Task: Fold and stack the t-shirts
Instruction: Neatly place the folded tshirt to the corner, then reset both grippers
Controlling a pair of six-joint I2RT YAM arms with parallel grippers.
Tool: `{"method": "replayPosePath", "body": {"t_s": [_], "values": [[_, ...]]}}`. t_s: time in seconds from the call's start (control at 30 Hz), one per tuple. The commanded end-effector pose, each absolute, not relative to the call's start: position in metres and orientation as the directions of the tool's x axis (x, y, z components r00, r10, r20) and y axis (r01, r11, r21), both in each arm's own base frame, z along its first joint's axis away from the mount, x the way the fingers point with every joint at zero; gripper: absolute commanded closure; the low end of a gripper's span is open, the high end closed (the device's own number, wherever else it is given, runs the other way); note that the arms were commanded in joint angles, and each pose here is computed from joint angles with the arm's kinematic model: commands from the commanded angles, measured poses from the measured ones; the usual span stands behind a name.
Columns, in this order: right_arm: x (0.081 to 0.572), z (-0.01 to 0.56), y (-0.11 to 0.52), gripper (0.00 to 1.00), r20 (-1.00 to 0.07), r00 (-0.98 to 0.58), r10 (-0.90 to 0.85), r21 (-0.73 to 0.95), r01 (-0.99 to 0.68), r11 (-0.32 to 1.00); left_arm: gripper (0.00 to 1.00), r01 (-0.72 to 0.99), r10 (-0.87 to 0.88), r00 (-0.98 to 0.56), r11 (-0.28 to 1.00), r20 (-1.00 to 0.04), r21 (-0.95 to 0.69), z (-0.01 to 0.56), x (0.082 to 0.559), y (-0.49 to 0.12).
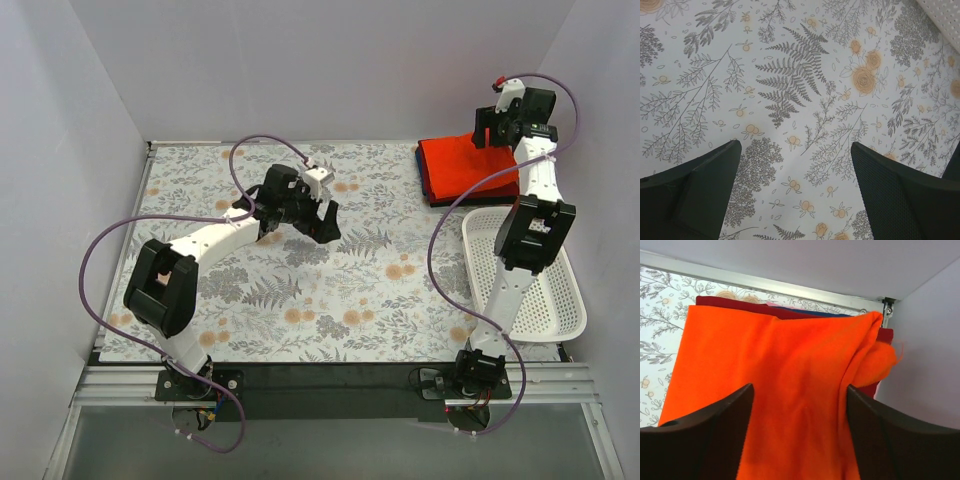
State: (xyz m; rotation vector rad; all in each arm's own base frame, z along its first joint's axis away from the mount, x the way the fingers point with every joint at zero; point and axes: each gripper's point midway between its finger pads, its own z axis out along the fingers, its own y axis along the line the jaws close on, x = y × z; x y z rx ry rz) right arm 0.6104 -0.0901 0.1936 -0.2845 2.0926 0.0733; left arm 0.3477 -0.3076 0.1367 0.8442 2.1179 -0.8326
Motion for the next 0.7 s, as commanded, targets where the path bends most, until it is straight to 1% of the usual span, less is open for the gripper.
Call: {"method": "replayPosePath", "body": {"t_s": [0.0, 0.03, 0.2, 0.23, 0.27, 0.4, 0.5, 0.57, 0.6, 0.63, 0.67], "values": [[0.624, 0.244, -0.108, 0.19, -0.901, -0.362, -0.239, -0.181, -0.186, 0.966, 0.08, 0.72, 0.24, -0.568, 0.609, -0.788, -0.333, 0.164, 0.36, -0.296], [0.623, 0.252, -0.109, 0.15, -0.905, -0.348, -0.246, -0.191, -0.185, 0.964, 0.08, 0.694, 0.214, -0.592, 0.625, -0.777, -0.357, 0.165, 0.363, -0.291], [0.615, 0.271, -0.102, 0.08, -0.913, -0.317, -0.258, -0.2, -0.204, 0.958, 0.08, 0.654, 0.15, -0.624, 0.637, -0.767, -0.408, 0.182, 0.361, -0.279], [0.611, 0.278, -0.098, 0.03, -0.917, -0.305, -0.257, -0.197, -0.215, 0.957, 0.08, 0.641, 0.137, -0.632, 0.645, -0.763, -0.416, 0.184, 0.363, -0.274], [0.608, 0.28, -0.096, 0.02, -0.918, -0.303, -0.257, -0.194, -0.222, 0.955, 0.08, 0.628, 0.123, -0.644, 0.649, -0.755, -0.43, 0.187, 0.363, -0.271], [0.595, 0.287, -0.09, 0.02, -0.921, -0.304, -0.244, -0.177, -0.231, 0.957, 0.08, 0.57, 0.08, -0.697, 0.664, -0.713, -0.483, 0.193, 0.363, -0.248], [0.577, 0.303, -0.077, 0.02, -0.928, -0.293, -0.229, -0.151, -0.265, 0.952, 0.08, 0.502, 0.044, -0.735, 0.707, -0.677, -0.499, 0.194, 0.371, -0.222], [0.567, 0.305, -0.061, 0.02, -0.927, -0.304, -0.218, -0.119, -0.313, 0.942, 0.08, 0.45, 0.025, -0.743, 0.759, -0.669, -0.471, 0.196, 0.389, -0.204], [0.559, 0.312, -0.055, 0.02, -0.929, -0.301, -0.217, -0.113, -0.327, 0.938, 0.08, 0.419, 0.038, -0.77, 0.783, -0.637, -0.46, 0.19, 0.387, -0.197], [0.55, 0.308, -0.042, 0.02, -0.92, -0.331, -0.208, -0.082, -0.358, 0.93, 0.08, 0.397, 0.029, -0.762, 0.81, -0.647, -0.431, 0.196, 0.399, -0.187], [0.544, 0.303, -0.034, 0.02, -0.915, -0.351, -0.2, -0.058, -0.374, 0.926, 0.08, 0.37, 0.033, -0.779, 0.831, -0.626, -0.416, 0.187, 0.405, -0.181]]}}
